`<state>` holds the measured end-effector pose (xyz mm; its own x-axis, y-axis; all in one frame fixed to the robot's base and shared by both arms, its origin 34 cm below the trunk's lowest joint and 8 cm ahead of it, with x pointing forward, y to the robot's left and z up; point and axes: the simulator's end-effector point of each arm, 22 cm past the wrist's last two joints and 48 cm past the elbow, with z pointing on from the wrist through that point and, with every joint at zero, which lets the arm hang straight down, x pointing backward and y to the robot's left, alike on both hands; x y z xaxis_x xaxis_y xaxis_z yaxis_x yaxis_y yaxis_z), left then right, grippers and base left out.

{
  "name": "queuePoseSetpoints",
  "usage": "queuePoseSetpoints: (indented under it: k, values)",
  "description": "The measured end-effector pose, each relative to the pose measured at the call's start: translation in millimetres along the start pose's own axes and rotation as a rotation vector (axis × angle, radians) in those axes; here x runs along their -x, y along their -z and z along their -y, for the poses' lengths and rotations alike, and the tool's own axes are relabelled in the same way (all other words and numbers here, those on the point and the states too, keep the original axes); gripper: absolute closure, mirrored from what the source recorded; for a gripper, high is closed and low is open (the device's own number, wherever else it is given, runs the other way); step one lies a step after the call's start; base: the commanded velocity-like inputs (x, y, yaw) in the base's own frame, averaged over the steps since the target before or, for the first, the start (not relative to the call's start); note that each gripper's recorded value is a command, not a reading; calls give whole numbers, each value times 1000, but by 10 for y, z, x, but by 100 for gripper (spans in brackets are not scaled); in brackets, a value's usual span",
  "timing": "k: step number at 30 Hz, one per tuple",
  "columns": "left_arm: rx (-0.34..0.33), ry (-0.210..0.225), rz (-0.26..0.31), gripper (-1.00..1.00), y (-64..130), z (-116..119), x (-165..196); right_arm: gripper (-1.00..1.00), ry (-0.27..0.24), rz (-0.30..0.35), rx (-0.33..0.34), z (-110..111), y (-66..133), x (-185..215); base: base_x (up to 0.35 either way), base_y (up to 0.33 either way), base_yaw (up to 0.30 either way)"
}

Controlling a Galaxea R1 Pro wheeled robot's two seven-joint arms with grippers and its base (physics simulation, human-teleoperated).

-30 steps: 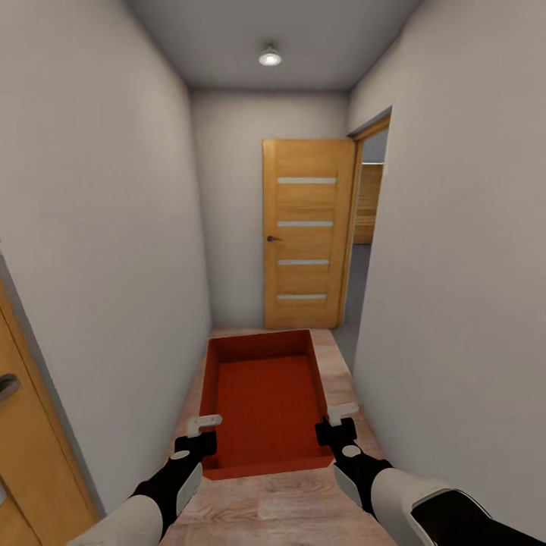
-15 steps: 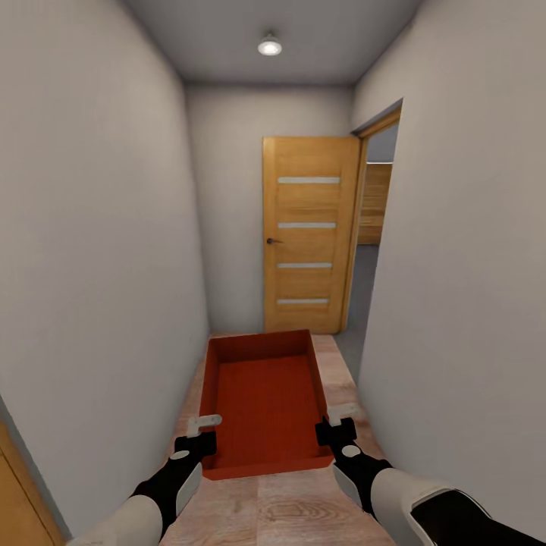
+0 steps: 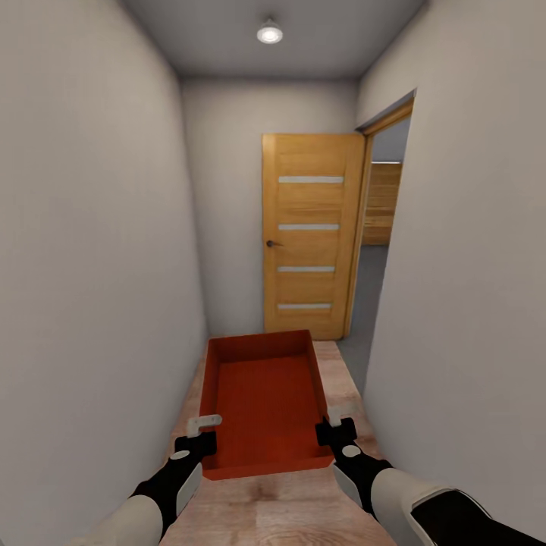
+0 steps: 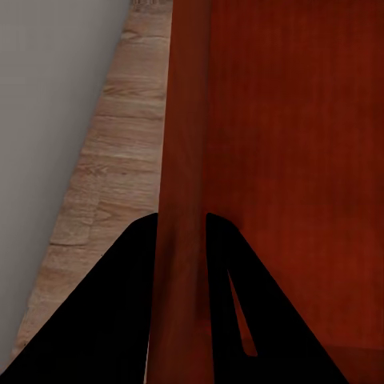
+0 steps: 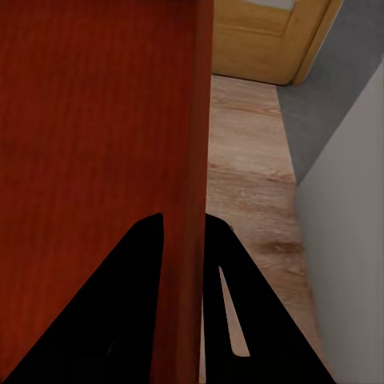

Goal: Move the two storage containers from the living room to the garage. In the garage, place one container on the floor and stack the other container on top of it (either order is fine).

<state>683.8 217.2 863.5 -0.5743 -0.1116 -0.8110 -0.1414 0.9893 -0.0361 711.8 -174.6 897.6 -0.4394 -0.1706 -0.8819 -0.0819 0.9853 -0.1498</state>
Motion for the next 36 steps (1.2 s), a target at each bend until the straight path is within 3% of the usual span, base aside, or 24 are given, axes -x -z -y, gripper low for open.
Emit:
queuePoseSetpoints:
  k: [36]
  values:
    - [-1, 0, 0, 100, -1, -6, 0, 100, 0, 0, 0, -6, 1, 0, 322, 0, 0]
